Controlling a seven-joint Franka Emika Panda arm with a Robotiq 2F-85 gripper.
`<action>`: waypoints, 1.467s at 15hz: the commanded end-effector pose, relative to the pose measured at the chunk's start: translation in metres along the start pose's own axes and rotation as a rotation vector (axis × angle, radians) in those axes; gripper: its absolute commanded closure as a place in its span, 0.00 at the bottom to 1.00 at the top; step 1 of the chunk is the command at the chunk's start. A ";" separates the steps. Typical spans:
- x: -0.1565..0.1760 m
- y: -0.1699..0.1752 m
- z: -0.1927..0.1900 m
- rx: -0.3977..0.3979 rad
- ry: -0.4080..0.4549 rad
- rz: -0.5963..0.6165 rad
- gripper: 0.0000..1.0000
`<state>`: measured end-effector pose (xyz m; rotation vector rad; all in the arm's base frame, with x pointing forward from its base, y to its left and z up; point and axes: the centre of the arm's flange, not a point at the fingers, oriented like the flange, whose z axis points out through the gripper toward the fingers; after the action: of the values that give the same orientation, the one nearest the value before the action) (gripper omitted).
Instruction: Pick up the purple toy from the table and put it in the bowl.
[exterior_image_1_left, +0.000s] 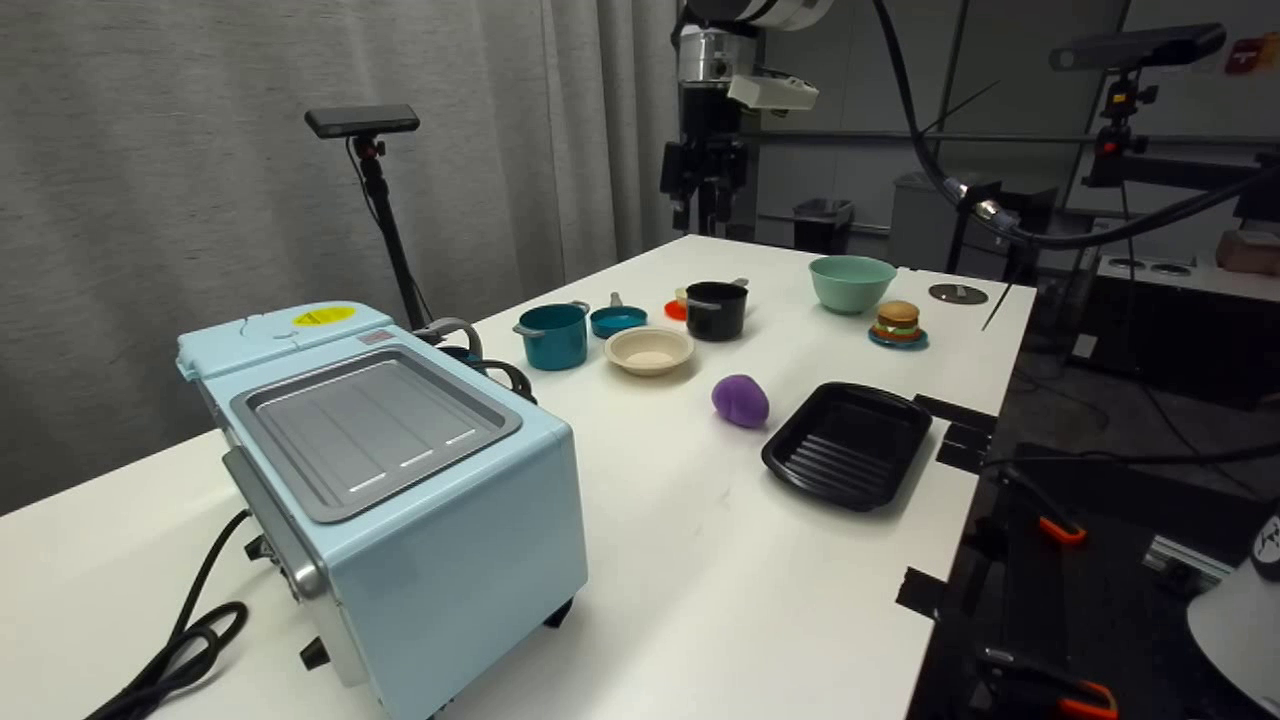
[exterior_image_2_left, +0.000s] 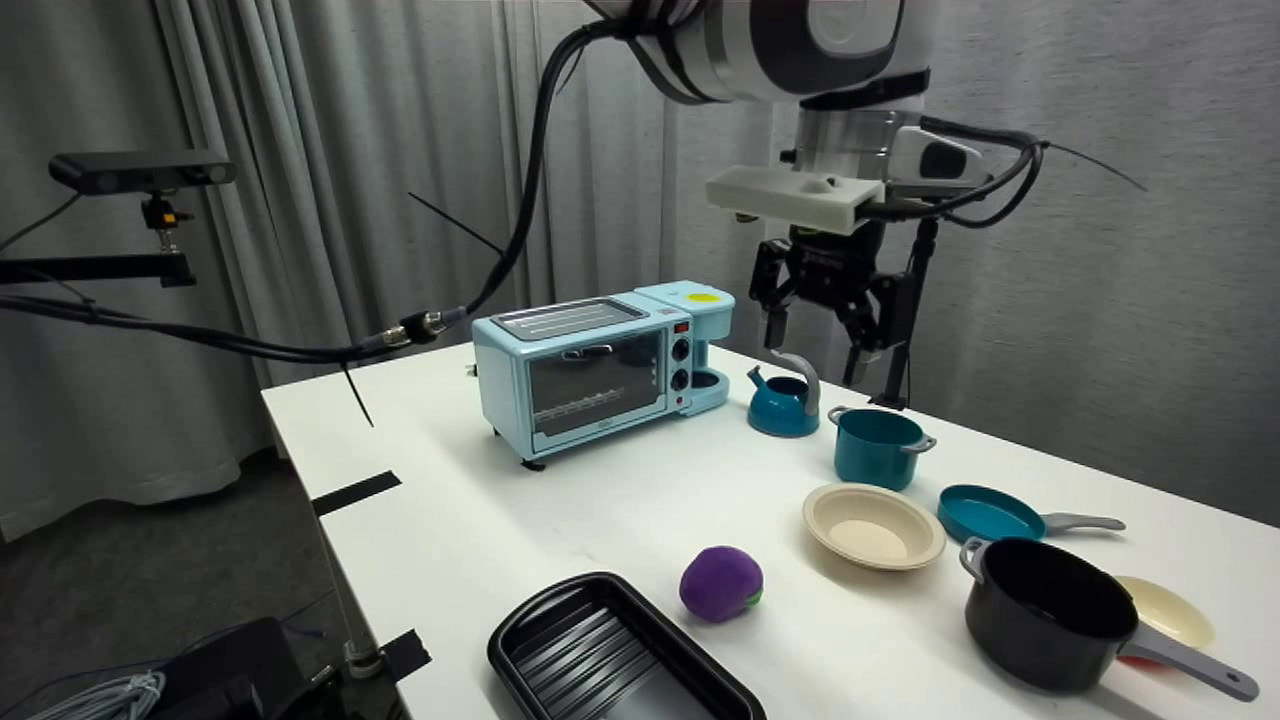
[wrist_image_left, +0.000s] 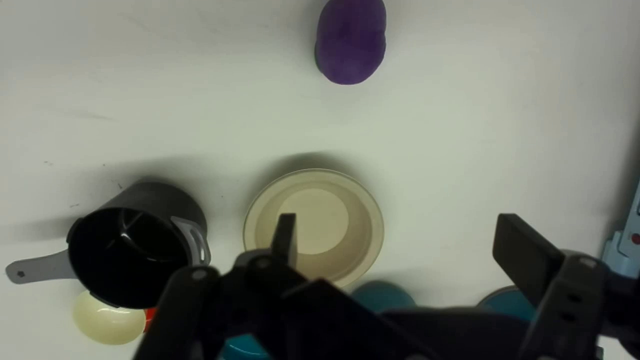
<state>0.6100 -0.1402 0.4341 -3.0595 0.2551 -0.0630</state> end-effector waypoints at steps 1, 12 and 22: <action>0.029 0.000 0.024 -0.010 0.000 -0.022 0.00; 0.125 -0.019 0.139 -0.017 -0.061 -0.023 0.00; 0.152 -0.034 0.225 -0.054 -0.189 0.004 0.00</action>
<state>0.7438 -0.1102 0.2295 -3.0797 0.2269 0.1839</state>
